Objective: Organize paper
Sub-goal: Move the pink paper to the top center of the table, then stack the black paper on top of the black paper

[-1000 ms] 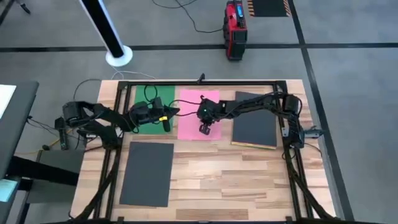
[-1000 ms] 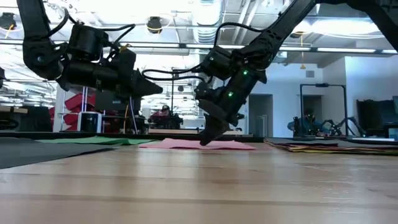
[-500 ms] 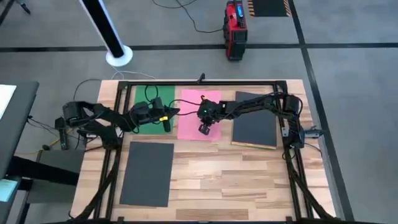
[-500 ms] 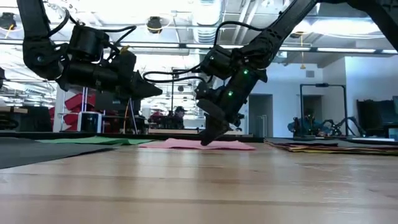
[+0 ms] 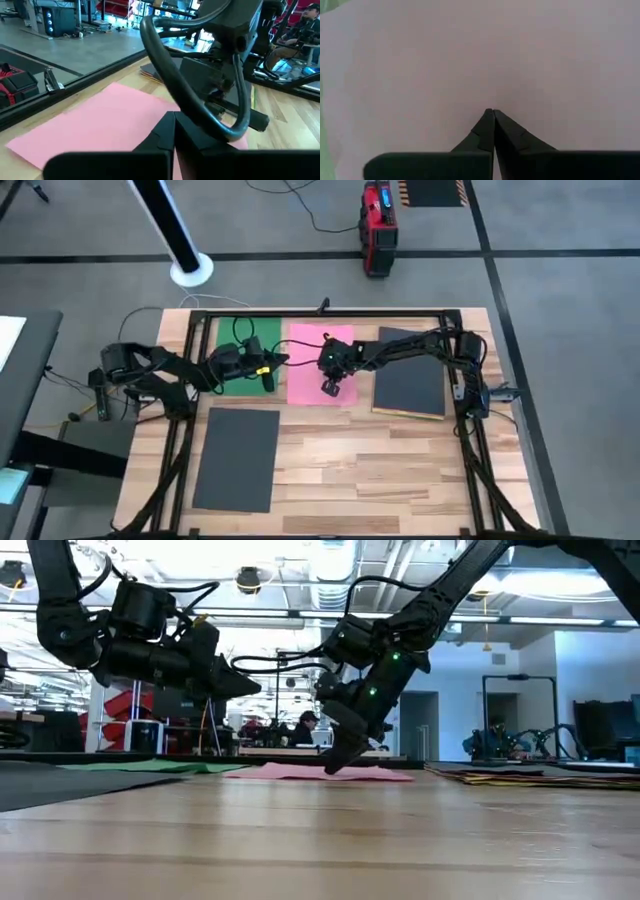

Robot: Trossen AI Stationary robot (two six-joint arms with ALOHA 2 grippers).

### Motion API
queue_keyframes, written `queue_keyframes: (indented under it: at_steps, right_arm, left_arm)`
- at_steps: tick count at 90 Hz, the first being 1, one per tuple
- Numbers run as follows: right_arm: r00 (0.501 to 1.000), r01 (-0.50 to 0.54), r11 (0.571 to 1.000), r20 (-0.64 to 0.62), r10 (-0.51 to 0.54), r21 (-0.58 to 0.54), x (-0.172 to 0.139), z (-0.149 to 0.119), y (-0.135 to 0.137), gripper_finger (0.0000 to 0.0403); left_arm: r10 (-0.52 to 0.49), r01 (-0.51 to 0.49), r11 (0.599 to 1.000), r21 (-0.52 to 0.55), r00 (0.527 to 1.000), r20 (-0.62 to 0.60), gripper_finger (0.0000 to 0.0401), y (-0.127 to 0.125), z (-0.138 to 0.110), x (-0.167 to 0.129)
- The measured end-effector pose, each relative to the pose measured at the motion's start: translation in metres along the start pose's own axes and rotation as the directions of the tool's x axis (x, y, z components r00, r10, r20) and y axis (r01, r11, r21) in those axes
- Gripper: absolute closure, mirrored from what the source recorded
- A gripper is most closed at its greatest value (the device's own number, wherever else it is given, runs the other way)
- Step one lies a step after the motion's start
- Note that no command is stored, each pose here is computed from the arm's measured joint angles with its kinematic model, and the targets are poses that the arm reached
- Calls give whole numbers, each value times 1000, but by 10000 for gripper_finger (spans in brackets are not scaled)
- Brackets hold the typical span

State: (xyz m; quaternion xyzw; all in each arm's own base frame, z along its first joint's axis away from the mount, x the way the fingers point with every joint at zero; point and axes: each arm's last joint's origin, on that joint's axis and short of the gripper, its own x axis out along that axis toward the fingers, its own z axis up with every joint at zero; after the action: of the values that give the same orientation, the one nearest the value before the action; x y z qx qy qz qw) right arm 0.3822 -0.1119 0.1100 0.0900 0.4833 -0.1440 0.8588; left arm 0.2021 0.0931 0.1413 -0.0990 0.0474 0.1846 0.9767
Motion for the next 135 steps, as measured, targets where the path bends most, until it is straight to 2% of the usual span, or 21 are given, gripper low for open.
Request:
queue_keyframes:
  at_steps: [51, 101, 124, 135]
  right_arm:
    - [1000, 14, 1000, -4, -14, 25, -4, 0, -2, 403]
    - [999, 13, 1000, 48, -14, 19, -18, 14, -2, 402]
    - [997, 15, 1000, 72, -14, -22, -29, 34, -1, 344]
    - [1000, 9, 994, 7, -9, -106, -37, 39, 7, 319]
  left_arm:
    - [1, -1, 1000, 0, 1000, -4, 401, 0, 0, 0]
    - [1, -1, 1000, 0, 1000, -4, 401, 0, 0, 0]
    - [1, -1, 1000, 0, 1000, -4, 401, 0, 0, 0]
    - [1, -1, 1000, 0, 1000, -4, 401, 0, 0, 0]
